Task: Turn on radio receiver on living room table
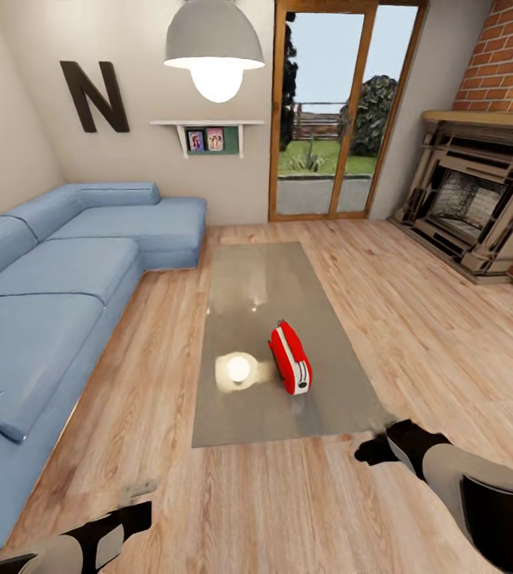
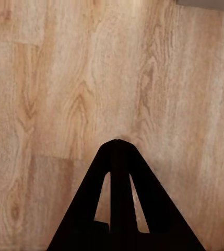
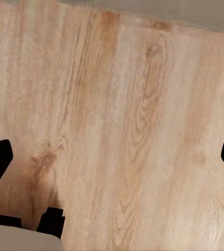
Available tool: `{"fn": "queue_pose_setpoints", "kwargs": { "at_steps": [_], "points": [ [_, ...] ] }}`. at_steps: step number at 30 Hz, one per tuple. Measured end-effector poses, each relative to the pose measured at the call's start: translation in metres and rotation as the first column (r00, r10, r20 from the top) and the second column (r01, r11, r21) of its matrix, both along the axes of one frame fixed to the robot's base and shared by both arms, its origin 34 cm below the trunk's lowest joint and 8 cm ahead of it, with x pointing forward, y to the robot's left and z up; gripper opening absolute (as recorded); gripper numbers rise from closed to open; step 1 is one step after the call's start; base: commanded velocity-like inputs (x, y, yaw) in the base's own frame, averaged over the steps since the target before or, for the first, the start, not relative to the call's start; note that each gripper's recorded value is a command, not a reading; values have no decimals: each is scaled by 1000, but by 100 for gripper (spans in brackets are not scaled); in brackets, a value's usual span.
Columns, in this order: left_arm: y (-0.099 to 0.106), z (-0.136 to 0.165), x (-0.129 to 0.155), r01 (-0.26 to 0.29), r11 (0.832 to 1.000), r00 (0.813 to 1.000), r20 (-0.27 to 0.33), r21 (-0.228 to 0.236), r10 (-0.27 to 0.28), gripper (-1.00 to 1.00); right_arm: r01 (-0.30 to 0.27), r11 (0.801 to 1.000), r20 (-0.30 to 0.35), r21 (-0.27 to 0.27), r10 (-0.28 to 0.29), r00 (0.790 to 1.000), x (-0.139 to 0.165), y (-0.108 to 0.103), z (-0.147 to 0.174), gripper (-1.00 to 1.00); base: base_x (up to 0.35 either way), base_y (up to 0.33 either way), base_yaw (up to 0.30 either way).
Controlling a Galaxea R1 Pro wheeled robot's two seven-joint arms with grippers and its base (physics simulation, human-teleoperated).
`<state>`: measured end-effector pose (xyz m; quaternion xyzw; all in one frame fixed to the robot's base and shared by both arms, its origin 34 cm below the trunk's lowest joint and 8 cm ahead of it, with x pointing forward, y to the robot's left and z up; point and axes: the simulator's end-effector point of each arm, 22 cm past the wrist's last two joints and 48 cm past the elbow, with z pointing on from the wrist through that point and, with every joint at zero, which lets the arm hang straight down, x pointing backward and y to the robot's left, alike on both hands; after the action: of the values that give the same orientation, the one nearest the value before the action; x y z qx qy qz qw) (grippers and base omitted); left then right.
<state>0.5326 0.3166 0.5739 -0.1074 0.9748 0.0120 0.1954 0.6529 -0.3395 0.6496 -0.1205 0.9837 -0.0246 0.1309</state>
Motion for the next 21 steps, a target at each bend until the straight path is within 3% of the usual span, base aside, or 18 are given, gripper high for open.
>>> {"fn": "queue_pose_setpoints", "kwargs": {
  "at_steps": [2, 5, 7, 8, 9, 10, 15, 19, 21],
  "points": [
    [13, -2, -17, 0, 1000, 1000, -22, 18, 1, -100, -14, 1000, 22, -6, 14, 1000, -26, -8, -17, 100, -41, -12, 0],
    [42, -9, -59, 11, 998, 997, -78, 59, -6, -100, -39, 999, 52, -30, 41, 998, -92, -26, -48, 100, -15, -4, 0],
    [55, -12, -89, 19, 997, 993, -117, 77, -10, -100, -23, 998, 53, -55, 26, 998, -129, -35, -61, 100, -6, -2, 0],
    [60, -16, -113, 25, 996, 989, -147, 84, -12, -100, 5, 997, 46, -75, -1, 999, -156, -42, -69, 100, -1, 0, 0],
    [68, -22, -158, 35, 995, 979, -203, 93, -16, -100, 123, 985, 44, -122, -118, 992, -205, -57, -80, 100, 0, 0, 0],
    [68, -28, -220, 44, 995, 960, -280, 91, -16, -100, 139, 981, -22, -137, -143, 989, -264, -57, -92, 100, 0, 0, 0],
    [66, -26, -279, 57, 994, 948, -316, 92, -25, -100, 177, 977, -37, -120, -182, 983, -281, -34, -94, 100, 0, 0, 0],
    [62, -26, -287, 57, 994, 949, -314, 89, -26, -100, 179, 978, -43, -107, -185, 982, -285, -22, -96, 100, 0, 0, 0],
    [48, -28, -288, 56, 996, 949, -313, 71, -31, -100, 180, 978, -45, -105, -185, 982, -286, -20, -96, 100, 0, 0, 0]
  ]
}}
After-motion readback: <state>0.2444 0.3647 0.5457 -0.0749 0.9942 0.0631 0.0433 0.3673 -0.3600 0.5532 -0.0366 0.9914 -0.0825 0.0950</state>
